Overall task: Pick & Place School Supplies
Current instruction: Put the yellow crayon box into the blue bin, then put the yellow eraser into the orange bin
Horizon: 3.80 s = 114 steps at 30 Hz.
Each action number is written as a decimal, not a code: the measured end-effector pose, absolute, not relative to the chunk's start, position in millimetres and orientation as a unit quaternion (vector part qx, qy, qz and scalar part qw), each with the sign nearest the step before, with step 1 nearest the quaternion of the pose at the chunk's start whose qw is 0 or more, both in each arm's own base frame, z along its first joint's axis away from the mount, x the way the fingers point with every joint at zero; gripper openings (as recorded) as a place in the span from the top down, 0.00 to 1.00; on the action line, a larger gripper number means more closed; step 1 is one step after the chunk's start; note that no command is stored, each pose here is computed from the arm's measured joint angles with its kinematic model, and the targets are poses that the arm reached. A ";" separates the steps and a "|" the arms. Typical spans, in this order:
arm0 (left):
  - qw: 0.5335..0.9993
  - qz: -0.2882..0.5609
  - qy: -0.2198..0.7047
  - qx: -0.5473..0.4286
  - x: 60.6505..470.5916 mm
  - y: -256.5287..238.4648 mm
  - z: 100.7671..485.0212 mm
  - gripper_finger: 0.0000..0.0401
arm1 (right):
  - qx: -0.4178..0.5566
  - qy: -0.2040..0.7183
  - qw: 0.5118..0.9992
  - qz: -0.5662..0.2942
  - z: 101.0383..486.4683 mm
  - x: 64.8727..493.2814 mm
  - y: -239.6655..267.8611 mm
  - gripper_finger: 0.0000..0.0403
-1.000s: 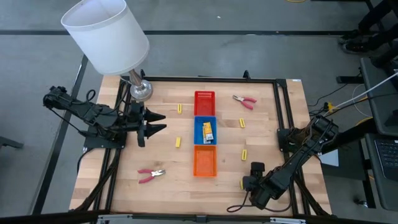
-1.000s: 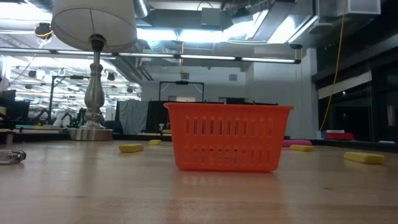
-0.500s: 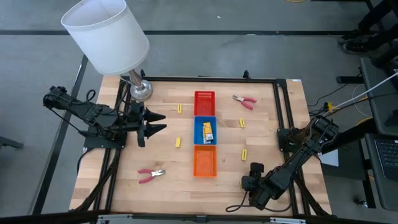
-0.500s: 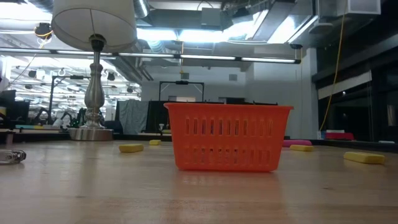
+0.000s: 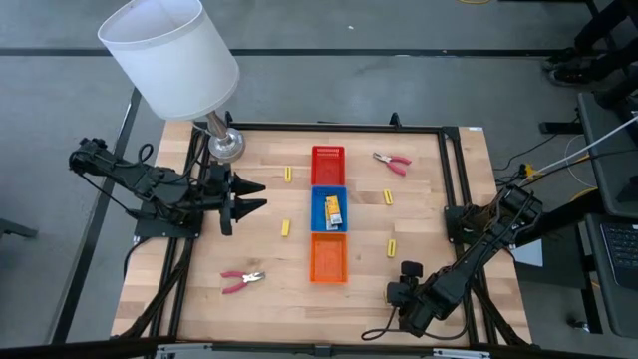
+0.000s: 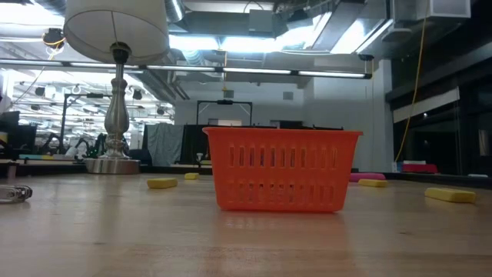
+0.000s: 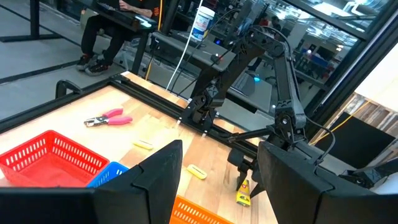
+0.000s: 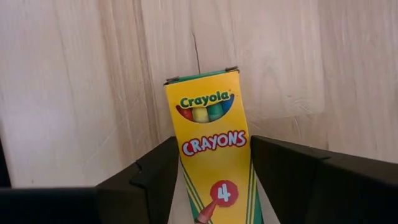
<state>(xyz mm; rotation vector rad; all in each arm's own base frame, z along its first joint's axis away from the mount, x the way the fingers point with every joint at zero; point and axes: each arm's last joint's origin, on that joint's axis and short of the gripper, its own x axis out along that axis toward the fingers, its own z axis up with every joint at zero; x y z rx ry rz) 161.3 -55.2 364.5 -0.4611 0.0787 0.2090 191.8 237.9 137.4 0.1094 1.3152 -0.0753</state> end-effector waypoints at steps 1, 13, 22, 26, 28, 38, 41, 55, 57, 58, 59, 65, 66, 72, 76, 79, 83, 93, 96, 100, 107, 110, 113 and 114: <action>0.967 0.103 0.039 -0.228 161.4 -55.2 364.5 0.48 | 0.052 0.610 0.790 -0.035 137.4 191.9 238.1 0.51; 0.967 0.103 0.039 -0.228 161.4 -55.2 364.5 0.48 | 0.064 0.577 0.814 -0.022 152.7 207.8 244.8 0.51; 0.967 0.104 0.039 -0.228 161.4 -55.2 364.5 0.48 | 0.024 0.517 0.855 -0.033 191.4 254.5 231.6 0.51; 0.967 0.104 0.039 -0.228 161.4 -55.2 364.5 0.48 | -0.004 0.491 0.870 -0.042 210.9 278.4 217.3 0.51; 0.968 0.102 0.039 -0.228 161.3 -55.3 364.5 0.48 | -0.026 0.480 0.875 -0.052 219.7 290.3 206.8 0.51; 0.971 0.081 0.050 -0.220 161.3 -56.4 363.7 0.48 | -0.063 0.425 0.890 -0.153 242.4 353.0 113.2 0.51; 0.971 0.075 0.051 -0.220 160.9 -56.6 364.0 0.48 | -0.054 0.425 0.884 -0.187 243.0 362.8 81.0 0.51; 0.973 0.065 0.048 -0.217 156.5 -59.8 365.6 0.48 | 0.279 0.389 0.833 -0.278 240.4 374.2 17.4 0.52; 0.973 0.065 0.048 -0.217 156.4 -59.9 365.6 0.48 | 0.332 0.382 0.812 -0.291 239.8 373.8 17.4 0.53; 0.973 0.065 0.048 -0.217 156.4 -59.9 365.6 0.48 | 0.347 0.377 0.806 -0.296 239.8 374.0 17.4 0.54; 0.973 0.065 0.048 -0.215 156.4 -59.9 365.6 0.48 | 0.358 0.371 0.801 -0.304 239.8 373.9 17.1 0.55; 0.975 0.064 0.048 -0.206 156.5 -60.0 365.7 0.48 | 0.420 0.339 0.764 -0.354 235.6 374.6 15.0 0.55; 0.975 0.064 0.048 -0.205 156.5 -60.0 365.7 0.48 | 0.426 0.341 0.757 -0.359 232.9 375.2 15.1 0.55; 0.978 0.056 0.047 -0.195 156.3 -61.0 366.6 0.48 | 0.456 0.362 0.722 -0.374 212.2 380.9 16.9 0.55; 0.980 0.050 0.048 -0.188 155.1 -63.7 366.5 0.48 | 0.458 0.370 0.715 -0.377 207.7 381.4 16.9 0.55; 0.980 0.049 0.048 -0.187 154.4 -65.1 366.5 0.48 | 0.457 0.369 0.715 -0.379 207.7 381.3 16.1 0.55; 0.980 0.047 0.048 -0.187 153.9 -66.1 366.5 0.48 | 0.456 0.365 0.715 -0.384 207.8 381.4 14.4 0.55; 0.980 0.049 0.048 -0.189 154.0 -65.9 366.5 0.48 | 0.452 0.349 0.728 -0.379 209.7 385.1 6.2 0.55; 0.980 0.049 0.048 -0.189 154.0 -66.0 366.5 0.48 | 0.451 0.348 0.731 -0.376 210.0 385.7 5.2 0.52; 0.980 0.045 0.048 -0.189 153.0 -67.9 366.5 0.48 | 0.454 0.350 0.729 -0.373 209.9 385.8 4.5 0.46; 0.979 0.049 0.046 -0.191 151.0 -71.0 366.6 0.48 | 0.454 0.350 0.729 -0.374 210.0 385.8 4.4 0.42; 0.979 0.054 0.045 -0.191 150.7 -71.5 366.6 0.48 | 0.452 0.352 0.731 -0.371 210.0 385.8 6.0 0.42; 0.978 0.061 0.043 -0.193 149.9 -72.2 366.4 0.48 | 0.448 0.350 0.740 -0.359 212.6 386.4 11.3 0.42; 0.978 0.065 0.045 -0.194 149.7 -72.2 365.7 0.48 | 0.447 0.347 0.746 -0.351 214.3 387.1 14.6 0.42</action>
